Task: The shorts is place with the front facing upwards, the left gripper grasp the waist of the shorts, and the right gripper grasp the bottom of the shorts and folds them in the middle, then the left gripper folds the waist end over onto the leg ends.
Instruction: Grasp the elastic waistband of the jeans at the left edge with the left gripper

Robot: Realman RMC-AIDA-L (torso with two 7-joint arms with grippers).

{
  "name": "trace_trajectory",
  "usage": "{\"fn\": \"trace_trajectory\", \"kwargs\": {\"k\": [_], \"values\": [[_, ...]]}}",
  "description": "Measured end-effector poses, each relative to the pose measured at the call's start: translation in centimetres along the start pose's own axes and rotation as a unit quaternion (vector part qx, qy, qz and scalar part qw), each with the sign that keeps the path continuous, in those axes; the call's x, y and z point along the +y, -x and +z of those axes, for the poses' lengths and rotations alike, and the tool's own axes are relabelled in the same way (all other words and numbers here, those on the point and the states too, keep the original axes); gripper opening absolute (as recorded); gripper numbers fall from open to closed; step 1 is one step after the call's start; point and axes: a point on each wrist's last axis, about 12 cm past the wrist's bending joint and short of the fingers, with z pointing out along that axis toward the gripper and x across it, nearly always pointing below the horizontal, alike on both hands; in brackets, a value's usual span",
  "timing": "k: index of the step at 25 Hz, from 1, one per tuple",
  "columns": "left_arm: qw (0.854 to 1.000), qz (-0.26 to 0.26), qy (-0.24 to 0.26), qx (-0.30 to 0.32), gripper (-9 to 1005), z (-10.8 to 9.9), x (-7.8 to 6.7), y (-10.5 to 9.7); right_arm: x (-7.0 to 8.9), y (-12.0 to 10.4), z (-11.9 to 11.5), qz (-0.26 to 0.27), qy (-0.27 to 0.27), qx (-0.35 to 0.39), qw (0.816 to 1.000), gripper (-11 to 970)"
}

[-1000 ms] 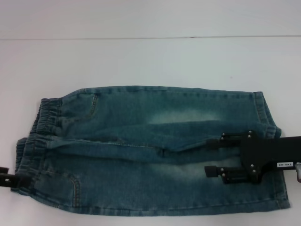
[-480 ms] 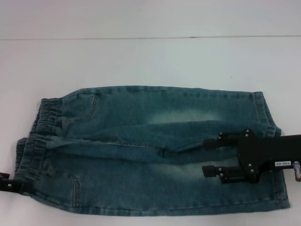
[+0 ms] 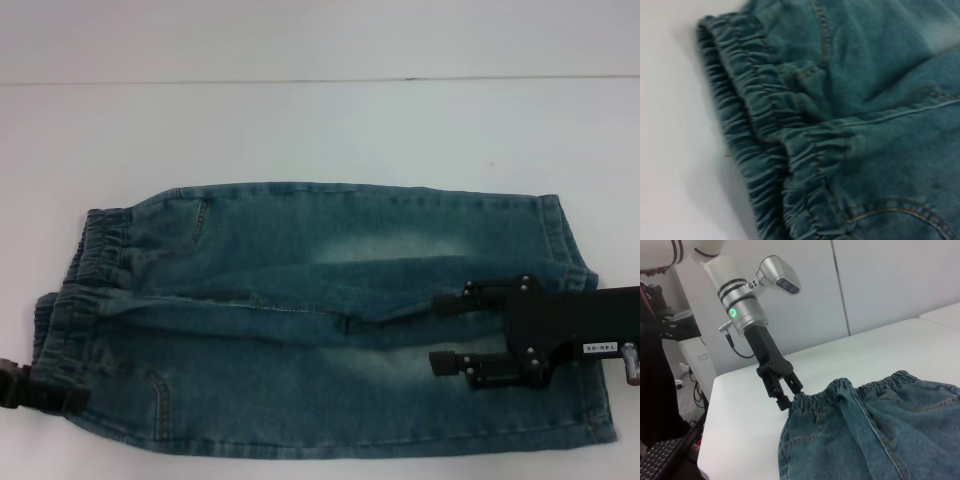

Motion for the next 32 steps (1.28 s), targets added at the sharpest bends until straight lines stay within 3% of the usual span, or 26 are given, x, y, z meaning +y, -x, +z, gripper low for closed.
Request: {"fn": "trace_trajectory", "kwargs": {"k": [7,18,32], "values": [[1.000,0.006,-0.010,0.004,887,-0.10,-0.39,0.19,-0.08,0.09,0.01,-0.001,-0.001,0.000,1.000,728],[1.000,0.022,0.008,0.000,725,-0.01,-0.25,0.55,-0.25,0.21,0.19,-0.003,-0.004,0.001,1.000,729],[0.999,0.036,-0.004,0.004,168,0.34,-0.77,0.89,-0.45,0.40,0.05,-0.003,-0.007,0.000,1.000,728]]}}
